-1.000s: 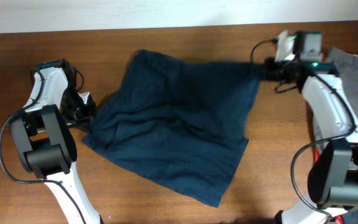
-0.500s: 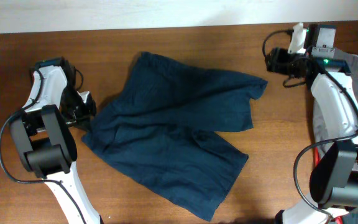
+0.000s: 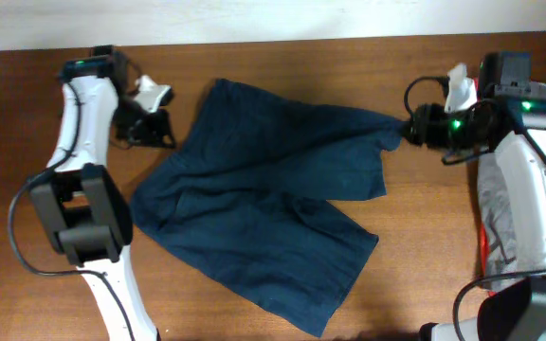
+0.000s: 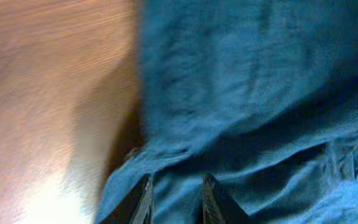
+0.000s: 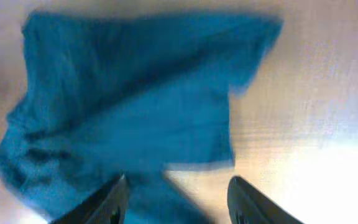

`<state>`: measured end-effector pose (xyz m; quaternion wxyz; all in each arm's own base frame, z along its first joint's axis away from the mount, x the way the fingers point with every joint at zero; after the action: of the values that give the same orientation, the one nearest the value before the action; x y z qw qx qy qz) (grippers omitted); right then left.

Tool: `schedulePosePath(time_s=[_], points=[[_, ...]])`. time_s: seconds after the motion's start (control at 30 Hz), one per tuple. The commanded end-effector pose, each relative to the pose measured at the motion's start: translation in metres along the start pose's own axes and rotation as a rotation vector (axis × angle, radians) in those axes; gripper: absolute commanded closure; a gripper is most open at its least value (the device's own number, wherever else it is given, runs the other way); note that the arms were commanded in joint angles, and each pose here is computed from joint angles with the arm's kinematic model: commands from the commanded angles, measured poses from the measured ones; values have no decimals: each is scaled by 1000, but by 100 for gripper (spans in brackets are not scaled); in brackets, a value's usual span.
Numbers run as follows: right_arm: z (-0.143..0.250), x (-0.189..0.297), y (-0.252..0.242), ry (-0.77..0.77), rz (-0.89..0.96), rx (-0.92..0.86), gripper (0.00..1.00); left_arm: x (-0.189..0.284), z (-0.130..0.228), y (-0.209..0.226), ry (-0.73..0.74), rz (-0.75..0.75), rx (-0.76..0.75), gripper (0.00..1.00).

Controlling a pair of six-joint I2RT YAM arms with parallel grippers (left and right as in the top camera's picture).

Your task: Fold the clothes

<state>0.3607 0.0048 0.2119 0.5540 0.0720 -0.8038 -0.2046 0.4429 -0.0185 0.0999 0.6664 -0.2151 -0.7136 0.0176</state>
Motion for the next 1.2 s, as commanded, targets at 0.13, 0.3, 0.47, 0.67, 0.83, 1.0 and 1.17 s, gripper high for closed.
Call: schedulePosePath(time_s=[0.13, 0.3, 0.47, 0.67, 0.83, 1.0, 1.17], points=[[63, -23, -1, 259, 20, -99, 48, -32, -13, -5, 64, -140, -156, 80], [87, -55, -5, 310, 20, -83, 50, -52, -12, 7, 88, -146, -118, 92], [77, -103, -7, 164, -10, -50, 91, -66, -19, 10, 70, -142, -125, 98], [72, -138, -17, 19, -48, -180, 96, -73, -15, 25, 90, -196, -16, 100], [67, -156, -23, -40, -59, -157, 96, -74, -8, 40, 106, -217, 63, 99], [67, -177, -42, -40, 16, -170, 96, -71, 0, 49, 130, -255, 122, 100], [92, -190, -64, 72, 89, -294, 96, -66, 11, 58, 168, -288, 163, 100]])
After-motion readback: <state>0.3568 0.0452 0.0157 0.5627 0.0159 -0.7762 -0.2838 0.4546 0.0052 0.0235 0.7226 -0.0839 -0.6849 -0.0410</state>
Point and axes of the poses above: each gripper's point midway between its finger pads, its own x axis back along the fingers, its own y axis along the line the jaws close on, z = x × y, the point moved 2 cm from there along x, back along the fingers, and after that the axes turned 1 degree about x, right-handed, at the moved point
